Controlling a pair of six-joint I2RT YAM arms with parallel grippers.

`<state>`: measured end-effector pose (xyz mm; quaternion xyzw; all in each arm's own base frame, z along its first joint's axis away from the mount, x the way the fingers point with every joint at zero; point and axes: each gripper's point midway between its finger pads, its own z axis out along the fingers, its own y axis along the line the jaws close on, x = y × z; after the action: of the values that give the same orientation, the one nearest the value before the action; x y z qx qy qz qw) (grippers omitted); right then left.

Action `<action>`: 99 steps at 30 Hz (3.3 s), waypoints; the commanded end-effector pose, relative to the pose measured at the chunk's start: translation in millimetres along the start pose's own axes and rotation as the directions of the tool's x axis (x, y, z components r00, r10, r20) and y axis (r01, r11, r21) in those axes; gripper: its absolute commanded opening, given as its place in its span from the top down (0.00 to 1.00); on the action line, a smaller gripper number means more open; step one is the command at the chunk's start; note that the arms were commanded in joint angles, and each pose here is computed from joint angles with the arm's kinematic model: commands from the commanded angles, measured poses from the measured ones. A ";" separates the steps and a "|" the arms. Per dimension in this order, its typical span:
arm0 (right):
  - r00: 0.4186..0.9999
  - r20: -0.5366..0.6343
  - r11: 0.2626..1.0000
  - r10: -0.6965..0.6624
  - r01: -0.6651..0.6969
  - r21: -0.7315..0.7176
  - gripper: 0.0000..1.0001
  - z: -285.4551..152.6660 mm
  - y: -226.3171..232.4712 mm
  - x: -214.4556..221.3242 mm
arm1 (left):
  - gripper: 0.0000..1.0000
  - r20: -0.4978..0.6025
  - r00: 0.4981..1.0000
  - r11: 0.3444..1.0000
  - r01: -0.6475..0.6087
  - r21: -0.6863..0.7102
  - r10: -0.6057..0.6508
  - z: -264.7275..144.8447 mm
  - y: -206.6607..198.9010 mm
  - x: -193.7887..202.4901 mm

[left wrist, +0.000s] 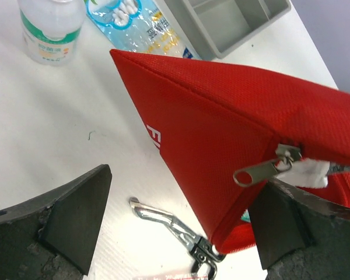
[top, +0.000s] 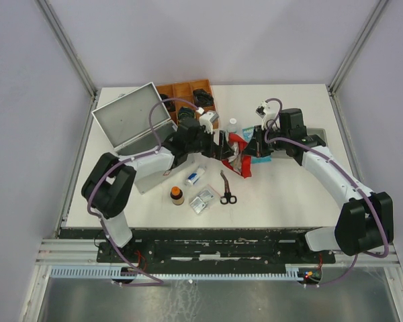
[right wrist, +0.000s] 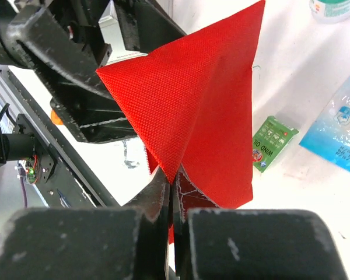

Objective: Organize the medicine kit

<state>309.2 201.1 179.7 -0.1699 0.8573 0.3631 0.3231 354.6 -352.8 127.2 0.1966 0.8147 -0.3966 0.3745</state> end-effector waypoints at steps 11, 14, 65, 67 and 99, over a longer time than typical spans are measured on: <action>0.999 0.028 0.999 -0.034 0.035 -0.036 0.99 -4.3 10.8 -21.1 | 0.01 0.137 0.962 0.948 -0.259 0.186 0.236 -40.6 -49.1 -33.2; 0.999 0.024 0.998 -0.029 0.031 -0.060 0.99 -4.1 14.6 -19.9 | 0.01 0.158 0.959 0.948 -0.262 0.181 0.235 -39.0 -51.5 -42.5; 0.979 -0.003 0.975 -0.205 0.203 -0.089 0.99 -13.5 22.2 -7.0 | 0.01 0.016 0.906 0.872 -0.412 0.266 0.423 -55.7 -51.1 -27.7; 0.975 -0.025 0.968 -0.223 0.218 -0.125 0.99 -14.8 27.0 -3.5 | 0.01 0.032 0.875 0.839 -0.472 0.269 0.482 -62.2 -52.1 -28.7; 0.891 -0.175 0.835 -0.418 0.301 -0.461 1.00 -37.5 78.8 52.1 | 0.59 0.317 0.450 0.180 -0.768 0.615 0.835 -112.8 -111.6 43.2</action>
<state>211.2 218.5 195.3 -0.4307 0.7633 0.4371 0.2020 225.0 -323.6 184.3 0.7325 0.4358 -0.3582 0.3810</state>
